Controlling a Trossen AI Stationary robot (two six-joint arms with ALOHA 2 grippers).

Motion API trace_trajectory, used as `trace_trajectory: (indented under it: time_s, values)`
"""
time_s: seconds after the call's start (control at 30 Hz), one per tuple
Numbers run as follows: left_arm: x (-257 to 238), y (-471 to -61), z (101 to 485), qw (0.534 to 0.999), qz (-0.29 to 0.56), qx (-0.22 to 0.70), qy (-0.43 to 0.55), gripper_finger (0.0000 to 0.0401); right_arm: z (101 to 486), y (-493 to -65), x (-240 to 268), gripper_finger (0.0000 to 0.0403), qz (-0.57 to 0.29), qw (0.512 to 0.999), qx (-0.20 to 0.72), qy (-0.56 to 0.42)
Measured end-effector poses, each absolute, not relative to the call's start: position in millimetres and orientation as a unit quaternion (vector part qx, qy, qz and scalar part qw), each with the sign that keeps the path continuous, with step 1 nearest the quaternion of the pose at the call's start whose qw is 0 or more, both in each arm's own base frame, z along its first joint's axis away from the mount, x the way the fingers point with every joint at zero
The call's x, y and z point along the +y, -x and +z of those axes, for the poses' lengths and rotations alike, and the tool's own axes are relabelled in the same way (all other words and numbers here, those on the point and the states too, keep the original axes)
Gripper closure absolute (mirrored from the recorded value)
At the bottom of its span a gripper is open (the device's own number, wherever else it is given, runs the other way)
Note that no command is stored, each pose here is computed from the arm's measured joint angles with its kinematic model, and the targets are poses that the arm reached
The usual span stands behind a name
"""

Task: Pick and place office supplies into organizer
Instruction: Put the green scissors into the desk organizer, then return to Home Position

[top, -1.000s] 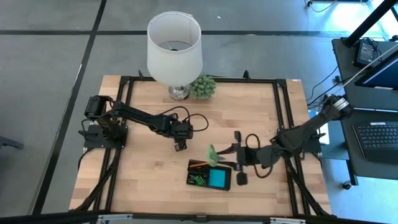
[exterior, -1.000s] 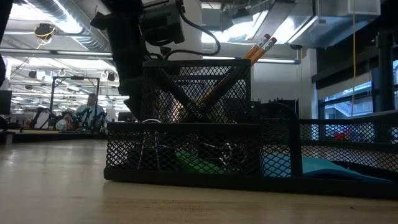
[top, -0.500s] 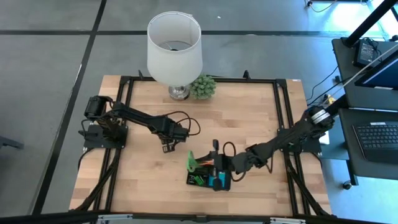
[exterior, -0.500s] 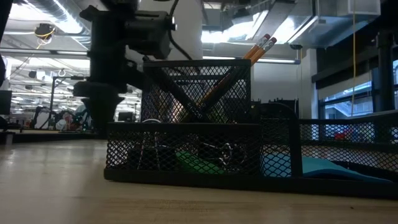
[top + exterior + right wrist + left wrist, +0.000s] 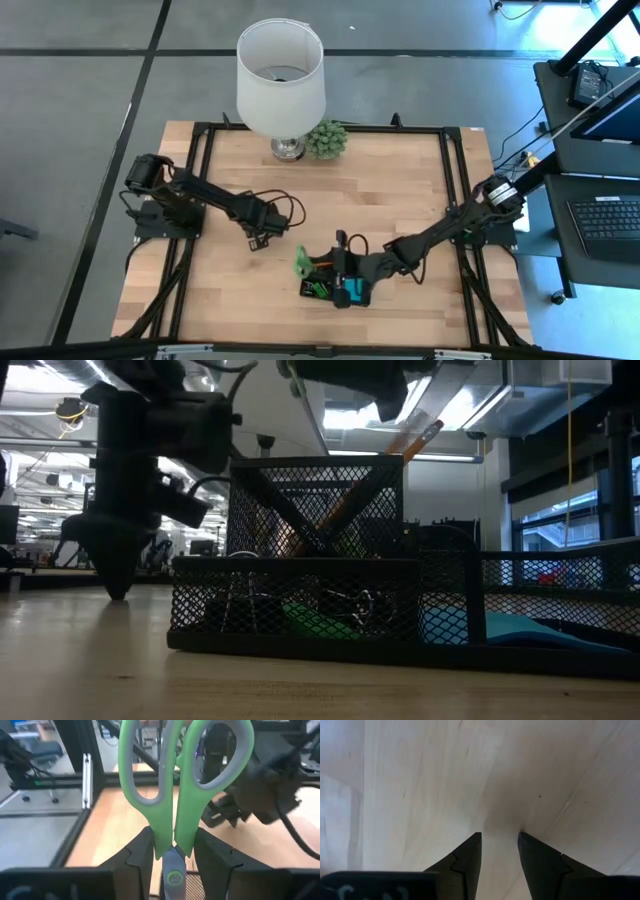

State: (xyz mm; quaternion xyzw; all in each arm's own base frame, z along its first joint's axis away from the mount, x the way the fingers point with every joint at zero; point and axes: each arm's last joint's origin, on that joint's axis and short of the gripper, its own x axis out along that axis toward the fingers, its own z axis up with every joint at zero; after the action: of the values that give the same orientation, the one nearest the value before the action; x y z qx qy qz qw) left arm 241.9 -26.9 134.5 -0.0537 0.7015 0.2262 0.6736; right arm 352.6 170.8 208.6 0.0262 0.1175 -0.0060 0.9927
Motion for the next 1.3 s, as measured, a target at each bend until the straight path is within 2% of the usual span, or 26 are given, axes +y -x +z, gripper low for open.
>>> trace_trajectory:
  time_s: [0.3,0.8,1.3]
  values:
    - [-35,-238,132,0.686,0.233,0.688,0.048,0.0274,195,-350,164,0.0279,-0.021,0.982,0.185,-0.006]
    - [-35,-238,135,0.694,0.239,0.677,0.06,0.0274,185,-345,162,0.0277,-0.034,0.97,0.239,0.0]
    - [-35,-238,135,0.695,0.24,0.675,0.063,0.0274,185,-345,162,0.0235,-0.035,0.971,0.237,-0.011]
